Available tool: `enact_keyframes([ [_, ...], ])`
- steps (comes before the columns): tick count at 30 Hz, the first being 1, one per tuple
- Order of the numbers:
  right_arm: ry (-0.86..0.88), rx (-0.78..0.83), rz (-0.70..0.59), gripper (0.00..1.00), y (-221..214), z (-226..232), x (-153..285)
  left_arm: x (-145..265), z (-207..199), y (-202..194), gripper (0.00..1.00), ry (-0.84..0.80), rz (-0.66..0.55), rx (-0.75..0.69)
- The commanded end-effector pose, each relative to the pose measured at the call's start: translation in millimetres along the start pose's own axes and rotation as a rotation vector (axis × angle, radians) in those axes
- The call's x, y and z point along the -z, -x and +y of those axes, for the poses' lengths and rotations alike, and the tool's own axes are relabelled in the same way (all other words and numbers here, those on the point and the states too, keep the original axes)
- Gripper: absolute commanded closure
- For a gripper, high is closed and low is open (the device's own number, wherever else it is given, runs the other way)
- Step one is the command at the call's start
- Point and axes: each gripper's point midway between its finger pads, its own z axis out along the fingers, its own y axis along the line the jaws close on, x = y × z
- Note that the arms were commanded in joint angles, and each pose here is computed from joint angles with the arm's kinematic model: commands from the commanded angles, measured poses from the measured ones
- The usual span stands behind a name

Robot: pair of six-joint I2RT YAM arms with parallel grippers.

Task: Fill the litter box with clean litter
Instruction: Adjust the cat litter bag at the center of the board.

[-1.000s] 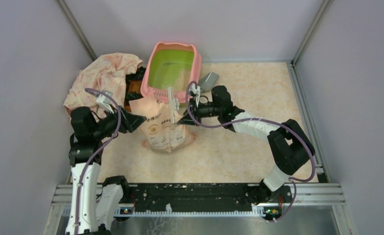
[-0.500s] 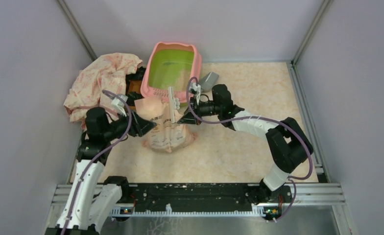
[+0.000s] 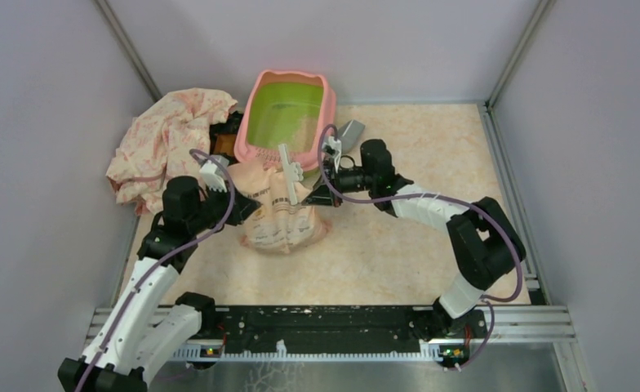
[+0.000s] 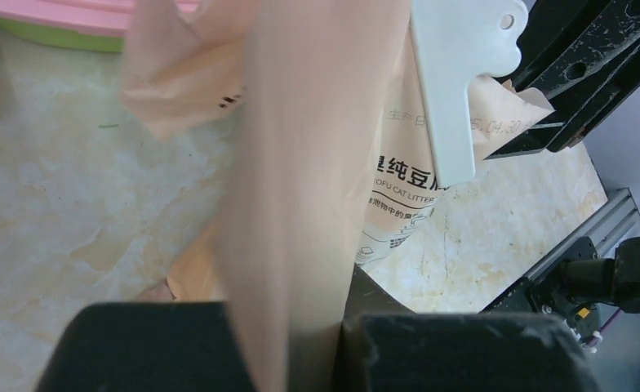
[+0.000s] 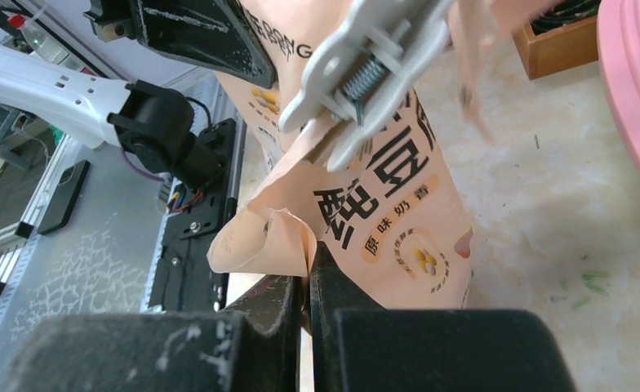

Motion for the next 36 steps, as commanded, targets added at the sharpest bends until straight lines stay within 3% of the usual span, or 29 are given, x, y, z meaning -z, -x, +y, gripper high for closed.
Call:
enact_keyframes([
  [1,0.002,0.155,-0.114,1.0,47.7,26.0,27.7,14.3,-15.5,18.0,1.0,-0.039,-0.056,-0.058],
  [6,-0.035,0.149,-0.115,1.0,38.5,40.9,44.1,25.2,-36.8,21.1,1.0,-0.139,-0.082,-0.074],
  [14,-0.098,0.173,-0.116,1.0,38.7,70.9,67.5,36.4,-81.5,6.3,1.0,-0.435,-0.086,-0.034],
  [20,-0.174,0.139,-0.073,1.0,33.7,80.2,82.1,35.3,-81.1,-9.9,1.0,-0.477,-0.076,-0.021],
  [23,-0.212,0.108,-0.038,0.87,36.3,77.2,84.7,37.1,-84.0,-11.0,1.0,-0.5,-0.08,-0.03],
  [30,-0.255,0.054,0.046,0.76,21.5,58.6,82.6,39.1,-85.5,-15.5,1.0,-0.524,-0.089,-0.049],
  [36,-0.239,0.057,0.008,0.67,28.9,65.2,82.2,25.9,-67.2,-21.6,1.0,-0.425,-0.064,0.015],
])
